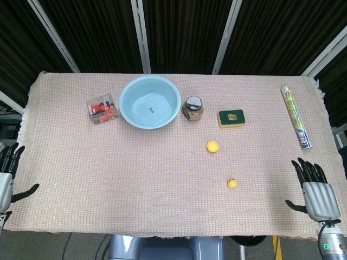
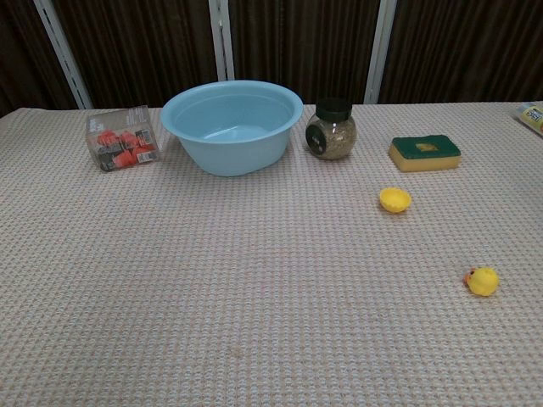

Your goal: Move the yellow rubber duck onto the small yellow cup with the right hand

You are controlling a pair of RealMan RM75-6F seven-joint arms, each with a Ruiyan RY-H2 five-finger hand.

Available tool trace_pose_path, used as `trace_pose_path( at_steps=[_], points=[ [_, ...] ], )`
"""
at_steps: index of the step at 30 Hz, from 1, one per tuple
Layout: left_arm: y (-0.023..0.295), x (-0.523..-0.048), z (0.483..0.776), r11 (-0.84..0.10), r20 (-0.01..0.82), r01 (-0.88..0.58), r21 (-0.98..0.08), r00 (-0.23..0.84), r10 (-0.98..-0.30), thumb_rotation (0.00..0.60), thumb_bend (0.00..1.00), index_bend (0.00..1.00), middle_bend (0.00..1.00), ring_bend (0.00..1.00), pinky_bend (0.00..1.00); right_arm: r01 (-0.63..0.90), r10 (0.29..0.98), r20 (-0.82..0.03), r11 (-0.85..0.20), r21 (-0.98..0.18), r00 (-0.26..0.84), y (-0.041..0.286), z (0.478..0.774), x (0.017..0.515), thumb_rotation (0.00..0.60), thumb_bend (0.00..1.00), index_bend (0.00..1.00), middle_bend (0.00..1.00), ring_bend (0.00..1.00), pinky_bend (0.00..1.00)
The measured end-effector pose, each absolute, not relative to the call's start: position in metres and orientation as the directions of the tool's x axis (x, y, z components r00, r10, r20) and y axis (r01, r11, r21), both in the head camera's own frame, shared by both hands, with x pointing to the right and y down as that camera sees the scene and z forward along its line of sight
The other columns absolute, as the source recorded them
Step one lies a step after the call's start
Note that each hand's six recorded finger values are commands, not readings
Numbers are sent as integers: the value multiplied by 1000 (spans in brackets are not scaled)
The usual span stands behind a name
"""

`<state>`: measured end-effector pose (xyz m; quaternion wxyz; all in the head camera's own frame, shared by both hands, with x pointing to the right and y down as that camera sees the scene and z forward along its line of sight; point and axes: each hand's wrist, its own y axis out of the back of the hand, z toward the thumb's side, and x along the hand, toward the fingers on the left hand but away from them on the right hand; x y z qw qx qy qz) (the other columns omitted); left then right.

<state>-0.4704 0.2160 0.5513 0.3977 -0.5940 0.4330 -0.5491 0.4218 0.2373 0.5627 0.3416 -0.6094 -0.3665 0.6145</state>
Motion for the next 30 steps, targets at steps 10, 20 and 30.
trace_pose_path(
  at_steps=[10,20,30],
  points=[
    [216,-469,553,-320,318,-69,-945,29,-947,600,0,0,0,0,196,34,865,-502,-501,-865,-13,236,564,421,600,0,0,0,0,0],
    [216,-470,551,-312,312,-74,-947,21,-950,600,0,0,0,0,196,47,863,-506,-505,-862,4,237,564,419,600,0,0,0,0,0],
    [216,-470,551,-308,308,-79,-948,19,-951,600,0,0,0,0,197,71,863,-505,-504,-861,5,236,564,417,600,0,0,0,0,0]
  ],
)
